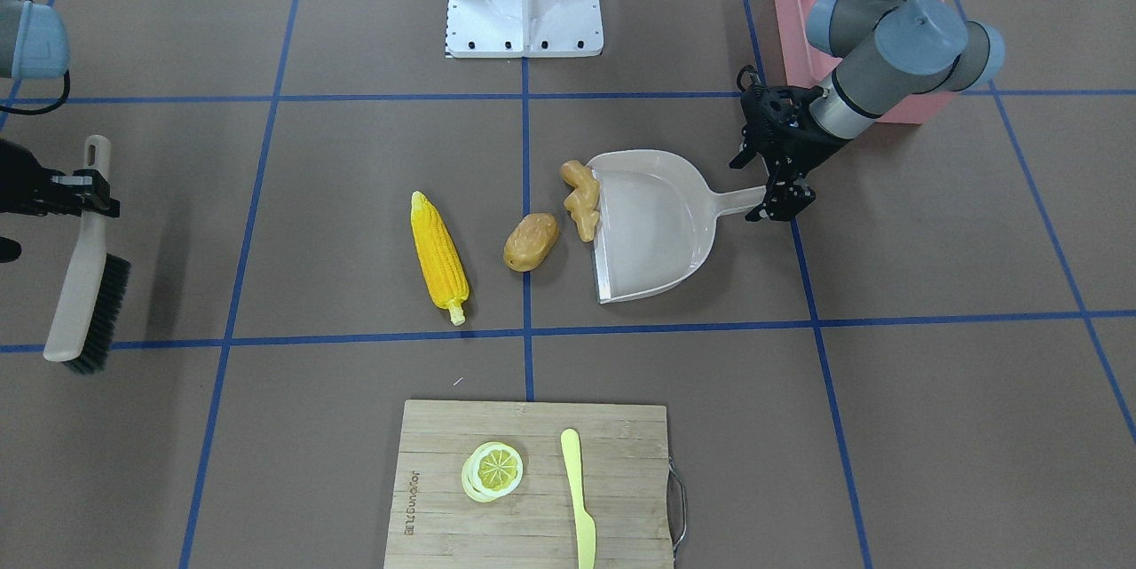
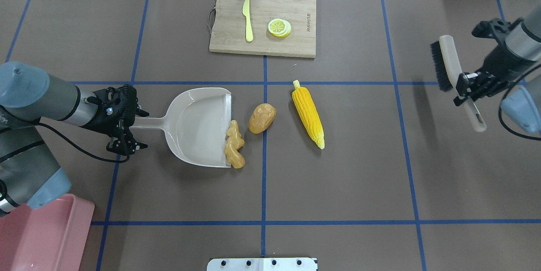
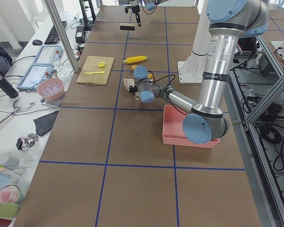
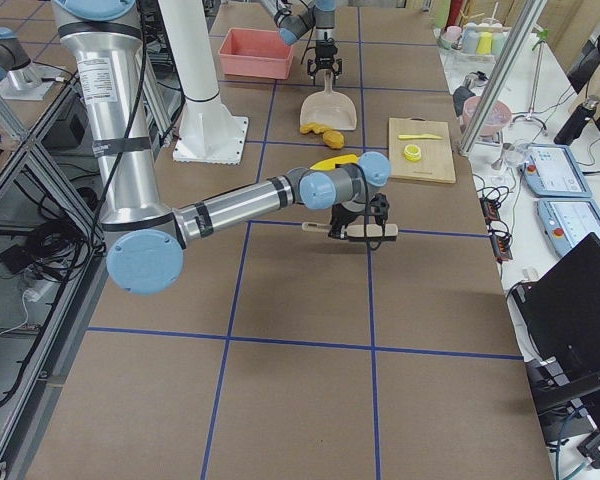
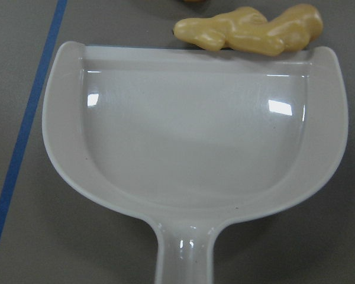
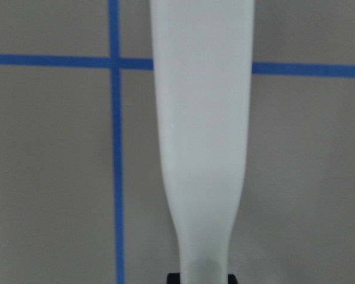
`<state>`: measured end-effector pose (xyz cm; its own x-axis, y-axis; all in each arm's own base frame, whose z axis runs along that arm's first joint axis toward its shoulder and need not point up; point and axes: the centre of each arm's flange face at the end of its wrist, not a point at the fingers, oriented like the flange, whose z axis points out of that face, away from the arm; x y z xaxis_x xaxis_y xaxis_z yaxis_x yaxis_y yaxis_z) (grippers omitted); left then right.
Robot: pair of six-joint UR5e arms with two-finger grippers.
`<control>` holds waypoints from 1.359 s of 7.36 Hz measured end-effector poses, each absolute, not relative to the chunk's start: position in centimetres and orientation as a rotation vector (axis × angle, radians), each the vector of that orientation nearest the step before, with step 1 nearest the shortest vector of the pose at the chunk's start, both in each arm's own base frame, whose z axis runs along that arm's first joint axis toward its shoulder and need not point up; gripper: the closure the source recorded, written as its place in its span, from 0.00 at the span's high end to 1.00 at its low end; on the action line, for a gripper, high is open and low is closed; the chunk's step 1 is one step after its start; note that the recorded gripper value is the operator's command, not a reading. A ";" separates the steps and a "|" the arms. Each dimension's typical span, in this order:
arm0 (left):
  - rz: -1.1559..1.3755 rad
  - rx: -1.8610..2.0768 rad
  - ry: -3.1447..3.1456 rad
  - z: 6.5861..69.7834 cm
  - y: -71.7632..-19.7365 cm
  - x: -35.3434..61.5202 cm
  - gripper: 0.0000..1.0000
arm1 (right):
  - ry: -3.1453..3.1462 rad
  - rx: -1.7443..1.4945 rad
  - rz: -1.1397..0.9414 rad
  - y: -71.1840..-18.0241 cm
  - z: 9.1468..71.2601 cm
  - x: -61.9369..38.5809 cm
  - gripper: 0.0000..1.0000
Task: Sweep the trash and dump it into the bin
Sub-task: 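Grasp the white brush handle with the right gripper and lift it, then sweep the corn and potato toward the dustpan with the right gripper's brush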
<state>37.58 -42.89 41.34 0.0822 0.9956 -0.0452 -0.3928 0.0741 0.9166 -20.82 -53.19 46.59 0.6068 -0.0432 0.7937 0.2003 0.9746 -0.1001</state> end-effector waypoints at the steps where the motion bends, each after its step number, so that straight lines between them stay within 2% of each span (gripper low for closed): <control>1: 1.280 0.901 0.892 41.9 -42.6 37.3 0.91 | -0.901 -0.181 -0.170 -55.1 43.0 -23.2 0.00; 3: 1.278 0.909 0.898 42.2 -42.4 37.0 0.91 | -0.854 -0.169 -0.271 -55.0 38.4 -29.4 0.00; 5: 1.255 0.934 0.919 41.6 -42.4 36.7 0.91 | -0.825 -0.185 -0.354 -52.4 35.8 -35.7 0.00; 10: 1.218 0.962 0.936 41.1 -42.5 36.2 0.91 | -0.780 -0.277 -0.156 -48.1 31.1 -42.1 0.00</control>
<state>36.15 -42.54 41.14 0.1095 0.9922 -0.0594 -0.3126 0.0911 0.9455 -42.12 -48.11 31.11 0.7015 -0.0367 0.7117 0.2402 0.9524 -0.1877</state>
